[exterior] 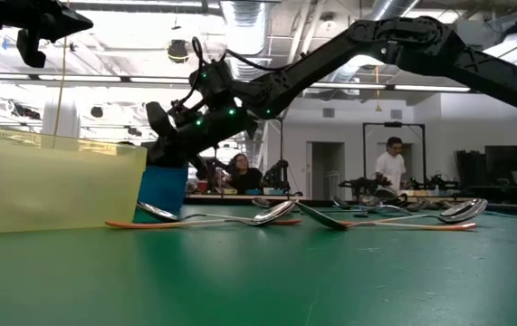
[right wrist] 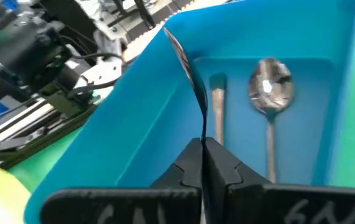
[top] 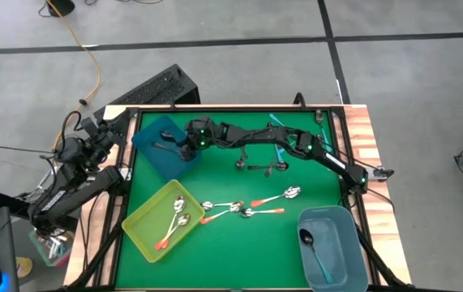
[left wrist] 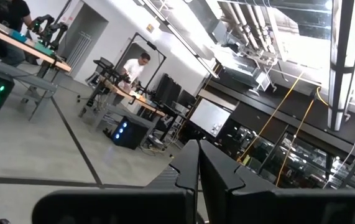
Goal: Sort silverware by color (type)
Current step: Put the black spoon into the dark blue bin, then put the blue spoon into the blue bin
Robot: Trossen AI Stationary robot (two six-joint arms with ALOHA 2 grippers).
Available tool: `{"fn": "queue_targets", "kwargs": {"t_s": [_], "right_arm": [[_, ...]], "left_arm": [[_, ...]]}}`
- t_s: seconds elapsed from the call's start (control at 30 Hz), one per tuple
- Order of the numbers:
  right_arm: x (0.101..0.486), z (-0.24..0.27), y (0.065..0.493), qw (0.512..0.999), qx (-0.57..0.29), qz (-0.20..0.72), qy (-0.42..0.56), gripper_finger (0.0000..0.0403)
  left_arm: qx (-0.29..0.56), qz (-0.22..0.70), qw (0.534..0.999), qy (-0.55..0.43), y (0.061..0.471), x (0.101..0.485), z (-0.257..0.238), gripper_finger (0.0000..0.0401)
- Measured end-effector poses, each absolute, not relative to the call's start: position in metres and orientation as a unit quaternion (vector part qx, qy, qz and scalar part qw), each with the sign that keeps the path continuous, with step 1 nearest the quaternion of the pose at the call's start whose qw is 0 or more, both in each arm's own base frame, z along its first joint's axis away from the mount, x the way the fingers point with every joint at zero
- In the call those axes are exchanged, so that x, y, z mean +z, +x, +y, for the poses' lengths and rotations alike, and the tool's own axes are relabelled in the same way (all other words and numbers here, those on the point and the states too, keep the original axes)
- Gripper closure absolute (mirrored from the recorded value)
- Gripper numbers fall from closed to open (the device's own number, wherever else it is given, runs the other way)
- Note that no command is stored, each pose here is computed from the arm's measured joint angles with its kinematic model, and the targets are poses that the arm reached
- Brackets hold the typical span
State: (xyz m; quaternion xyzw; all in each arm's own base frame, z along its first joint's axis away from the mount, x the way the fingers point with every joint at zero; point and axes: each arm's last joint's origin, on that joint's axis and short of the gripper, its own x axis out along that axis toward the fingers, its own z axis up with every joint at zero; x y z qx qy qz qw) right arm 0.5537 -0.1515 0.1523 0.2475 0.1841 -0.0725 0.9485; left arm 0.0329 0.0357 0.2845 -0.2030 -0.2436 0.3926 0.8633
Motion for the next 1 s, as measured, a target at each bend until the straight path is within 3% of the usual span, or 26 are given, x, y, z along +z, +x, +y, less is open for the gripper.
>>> {"fn": "queue_targets", "kwargs": {"t_s": [0.4,0.73,0.87,1.0], "right_arm": [[0.152,-0.151,0.553,0.949,-0.073,0.189,0.243,0.0371],[0.161,-0.152,0.552,0.952,-0.048,0.185,0.240,0.0284],[0.199,-0.161,0.542,0.955,-0.020,0.165,0.246,0.0263],[0.274,-0.171,0.513,0.966,-0.015,0.139,0.215,0.0260]], "left_arm": [[0.392,-0.243,0.863,-0.203,0.033,0.284,0.036,0.0401],[0.392,-0.243,0.864,-0.203,0.033,0.284,0.036,0.0401],[0.392,-0.244,0.864,-0.204,0.033,0.284,0.036,0.0401],[0.392,-0.244,0.863,-0.204,0.033,0.284,0.036,0.0401]]}}
